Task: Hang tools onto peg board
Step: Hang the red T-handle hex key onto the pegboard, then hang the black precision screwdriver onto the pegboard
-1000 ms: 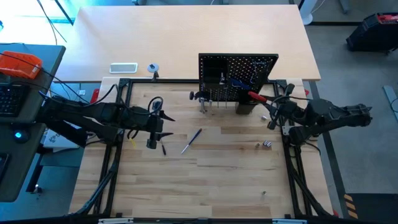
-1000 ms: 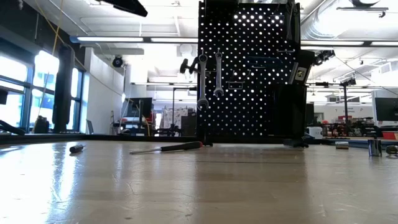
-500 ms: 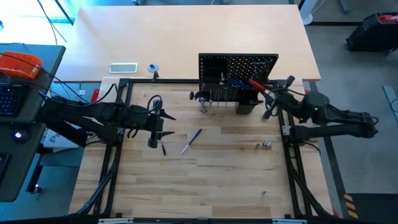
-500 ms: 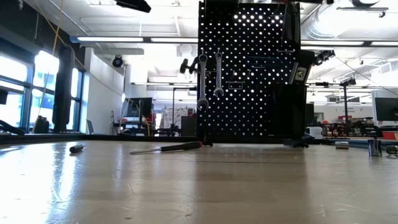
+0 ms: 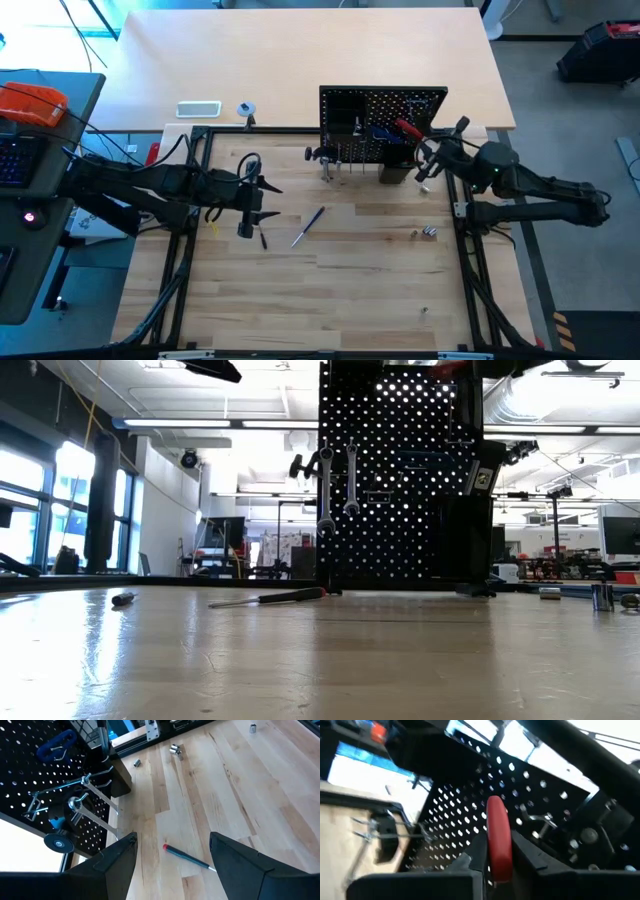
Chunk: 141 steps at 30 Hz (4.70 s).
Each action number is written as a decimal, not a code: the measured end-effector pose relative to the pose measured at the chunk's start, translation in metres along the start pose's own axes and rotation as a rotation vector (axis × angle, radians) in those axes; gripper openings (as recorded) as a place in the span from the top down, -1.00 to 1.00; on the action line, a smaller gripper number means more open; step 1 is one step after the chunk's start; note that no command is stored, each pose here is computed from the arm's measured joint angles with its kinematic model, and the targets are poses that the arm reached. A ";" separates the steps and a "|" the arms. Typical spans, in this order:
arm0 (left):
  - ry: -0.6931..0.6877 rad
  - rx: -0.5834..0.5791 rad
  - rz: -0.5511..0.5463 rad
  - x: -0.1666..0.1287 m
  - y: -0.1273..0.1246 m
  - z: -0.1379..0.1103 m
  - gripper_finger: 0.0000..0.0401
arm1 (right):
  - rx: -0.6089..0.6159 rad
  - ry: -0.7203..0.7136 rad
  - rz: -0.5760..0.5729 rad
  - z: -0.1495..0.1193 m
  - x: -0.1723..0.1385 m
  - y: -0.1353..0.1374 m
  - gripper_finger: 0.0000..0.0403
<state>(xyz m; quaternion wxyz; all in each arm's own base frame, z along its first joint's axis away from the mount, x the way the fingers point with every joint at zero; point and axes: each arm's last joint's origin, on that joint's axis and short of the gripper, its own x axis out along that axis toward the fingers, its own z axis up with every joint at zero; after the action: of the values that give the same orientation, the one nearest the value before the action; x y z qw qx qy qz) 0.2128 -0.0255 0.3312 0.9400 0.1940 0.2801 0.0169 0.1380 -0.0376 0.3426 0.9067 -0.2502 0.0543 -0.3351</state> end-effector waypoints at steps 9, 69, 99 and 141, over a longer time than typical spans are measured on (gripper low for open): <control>-0.002 0.007 0.000 0.000 0.000 0.000 -0.20 | -0.031 0.074 -0.049 -0.005 0.000 -0.001 0.80; -0.003 -0.013 0.000 0.000 0.000 0.000 -0.20 | 0.127 0.425 -0.127 -0.045 0.018 0.003 0.63; 0.018 -0.013 -0.006 0.000 -0.001 -0.002 -0.20 | 0.248 0.119 0.032 -0.012 -0.012 0.002 0.25; -0.072 -0.392 -0.019 0.100 -0.058 -0.092 -0.20 | 0.328 0.200 0.789 0.005 -0.035 0.123 0.25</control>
<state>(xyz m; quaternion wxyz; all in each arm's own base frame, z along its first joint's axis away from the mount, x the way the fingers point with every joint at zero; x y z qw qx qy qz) 0.2432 -0.0319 0.1871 0.9694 0.0050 0.2393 0.0552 0.1838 0.0662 0.2845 0.9833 -0.0295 0.1792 0.0101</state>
